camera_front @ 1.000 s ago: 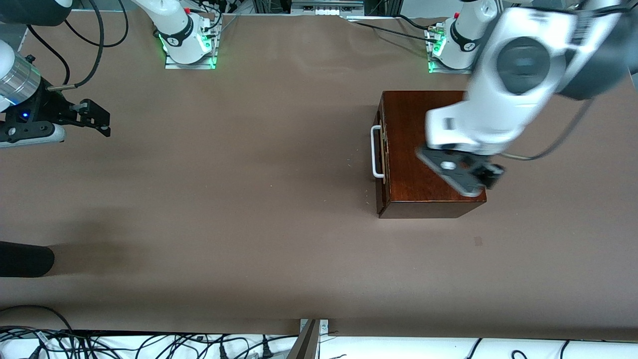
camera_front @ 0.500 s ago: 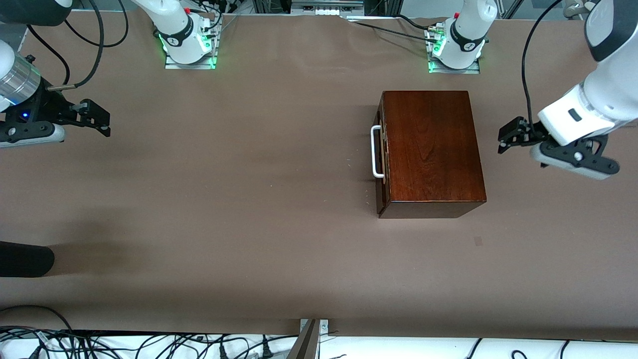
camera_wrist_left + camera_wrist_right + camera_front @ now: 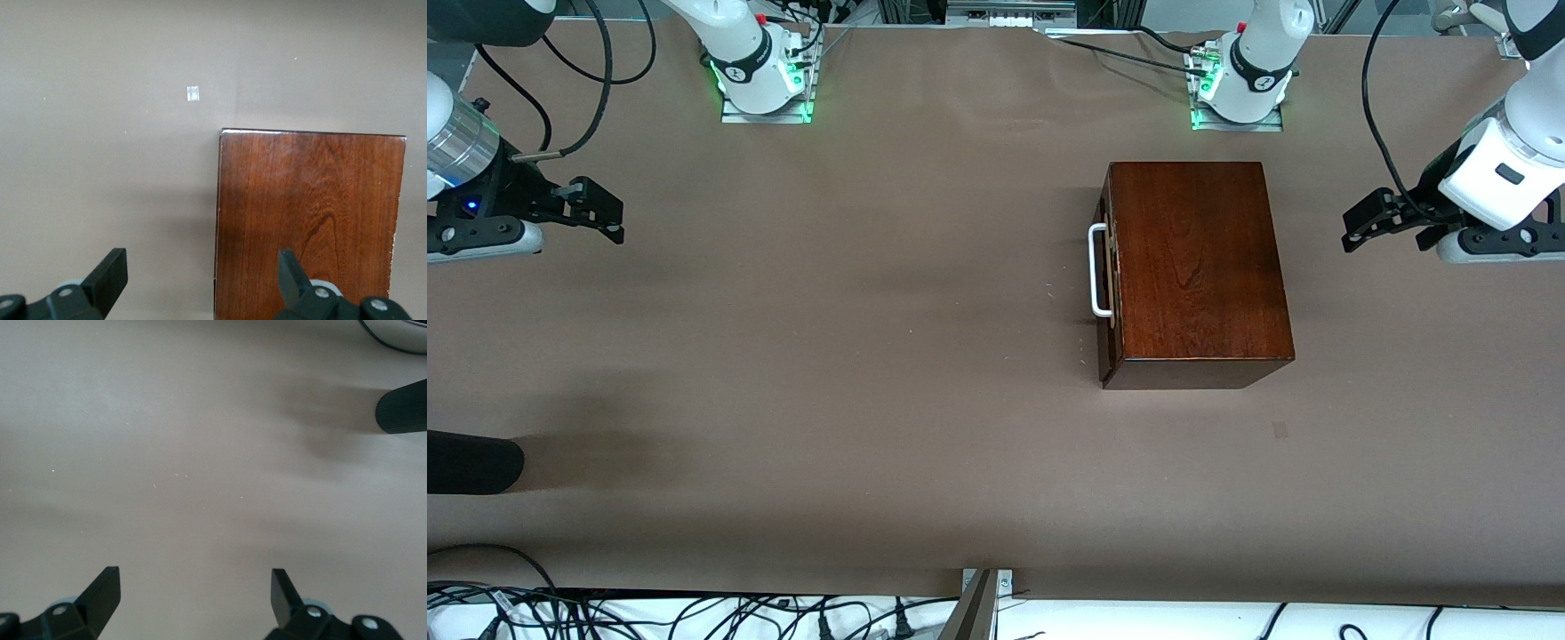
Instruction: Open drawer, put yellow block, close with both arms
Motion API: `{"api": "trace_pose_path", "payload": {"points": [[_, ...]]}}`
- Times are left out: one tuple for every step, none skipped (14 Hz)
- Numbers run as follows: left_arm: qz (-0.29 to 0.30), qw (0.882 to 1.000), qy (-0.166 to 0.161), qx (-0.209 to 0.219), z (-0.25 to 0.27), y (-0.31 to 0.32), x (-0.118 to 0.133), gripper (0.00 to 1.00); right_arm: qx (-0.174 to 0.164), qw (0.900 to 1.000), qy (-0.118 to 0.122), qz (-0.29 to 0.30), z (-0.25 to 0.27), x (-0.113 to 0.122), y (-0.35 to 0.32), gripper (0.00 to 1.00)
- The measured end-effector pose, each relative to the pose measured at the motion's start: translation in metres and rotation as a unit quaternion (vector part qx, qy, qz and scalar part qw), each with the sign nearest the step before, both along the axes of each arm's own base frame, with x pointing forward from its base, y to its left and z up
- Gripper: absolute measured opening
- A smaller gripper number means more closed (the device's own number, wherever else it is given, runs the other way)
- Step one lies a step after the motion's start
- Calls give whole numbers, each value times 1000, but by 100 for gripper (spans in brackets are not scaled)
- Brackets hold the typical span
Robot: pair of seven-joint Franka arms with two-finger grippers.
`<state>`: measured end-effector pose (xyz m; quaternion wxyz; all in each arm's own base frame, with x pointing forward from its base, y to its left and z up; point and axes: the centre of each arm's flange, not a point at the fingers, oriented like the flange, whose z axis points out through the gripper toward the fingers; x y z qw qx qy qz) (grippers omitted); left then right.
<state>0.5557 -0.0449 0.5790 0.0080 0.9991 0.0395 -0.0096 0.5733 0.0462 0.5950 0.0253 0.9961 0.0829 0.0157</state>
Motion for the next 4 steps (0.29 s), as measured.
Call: {"api": "trace_pose_path", "payload": {"points": [[1,1000,11,1,-11,1,-2,100,0,1000,0,0,0,0,0,100],[1,1000,18,1,-18,1,-3,100,0,1000,0,0,0,0,0,100],[1,1000,20,2,-21,1,-3,100,0,1000,0,0,0,0,0,100],[2,1000,18,1,-21,1,-3,100,0,1000,0,0,0,0,0,100]]}}
